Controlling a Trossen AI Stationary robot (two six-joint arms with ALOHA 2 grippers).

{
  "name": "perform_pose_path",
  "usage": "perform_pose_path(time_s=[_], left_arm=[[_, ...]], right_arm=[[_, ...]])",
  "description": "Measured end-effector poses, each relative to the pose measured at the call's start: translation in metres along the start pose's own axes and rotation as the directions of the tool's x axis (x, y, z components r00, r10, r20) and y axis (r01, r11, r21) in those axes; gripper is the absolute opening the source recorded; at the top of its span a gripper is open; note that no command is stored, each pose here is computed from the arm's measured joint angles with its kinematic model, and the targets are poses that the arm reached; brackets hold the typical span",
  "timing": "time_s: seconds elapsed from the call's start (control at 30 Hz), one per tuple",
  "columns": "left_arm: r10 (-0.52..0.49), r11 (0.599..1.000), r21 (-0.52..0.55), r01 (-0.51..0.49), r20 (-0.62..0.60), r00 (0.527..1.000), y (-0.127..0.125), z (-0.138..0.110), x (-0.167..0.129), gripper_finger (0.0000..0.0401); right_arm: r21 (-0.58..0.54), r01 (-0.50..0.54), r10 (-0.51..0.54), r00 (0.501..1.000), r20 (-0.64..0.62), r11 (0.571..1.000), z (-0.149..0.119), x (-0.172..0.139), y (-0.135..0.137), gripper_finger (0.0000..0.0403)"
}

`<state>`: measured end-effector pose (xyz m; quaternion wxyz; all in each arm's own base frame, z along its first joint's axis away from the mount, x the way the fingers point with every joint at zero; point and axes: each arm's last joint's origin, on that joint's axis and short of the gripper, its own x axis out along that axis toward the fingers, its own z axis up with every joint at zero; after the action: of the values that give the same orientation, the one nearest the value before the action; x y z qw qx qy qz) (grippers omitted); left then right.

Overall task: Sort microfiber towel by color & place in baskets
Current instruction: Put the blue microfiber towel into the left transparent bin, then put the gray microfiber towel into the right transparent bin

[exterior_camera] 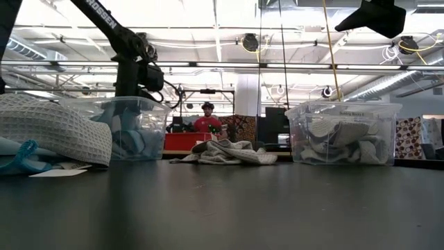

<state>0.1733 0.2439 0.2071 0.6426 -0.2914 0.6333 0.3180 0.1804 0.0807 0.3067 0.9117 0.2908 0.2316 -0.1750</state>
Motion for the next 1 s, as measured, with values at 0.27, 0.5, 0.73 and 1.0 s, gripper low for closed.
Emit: perform_pose_path(time_s=[0.27, 0.5, 0.73, 1.0], left_arm=[[-0.03, 1.0, -0.006, 0.03, 0.047, 0.998, -0.001, -0.008, -0.018, 0.0175], [-0.03, 0.999, -0.025, 0.034, 0.162, 0.986, -0.002, -0.027, -0.053, 0.0175], [-0.075, 0.994, -0.054, 0.095, 0.301, 0.951, -0.004, -0.055, -0.091, 0.0175], [-0.177, 0.979, -0.01, 0.205, 0.466, 0.867, -0.015, -0.093, -0.13, 0.0175]], right_arm=[[-0.011, 0.0, 0.0, 1.0, 0.0, 1.0, 0.0, 0.0, 0.0, 0.0265], [-0.035, 0.0, 0.0, 1.0, 0.0, 0.999, 0.0, 0.0, 0.0, 0.0265], [-0.059, 0.0, 0.0, 1.0, 0.0, 0.998, 0.0, 0.0, 0.0, 0.0265], [-0.09, -0.015, 0.013, 1.0, -0.02, 0.996, -0.001, 0.0, 0.0, 0.0265]])
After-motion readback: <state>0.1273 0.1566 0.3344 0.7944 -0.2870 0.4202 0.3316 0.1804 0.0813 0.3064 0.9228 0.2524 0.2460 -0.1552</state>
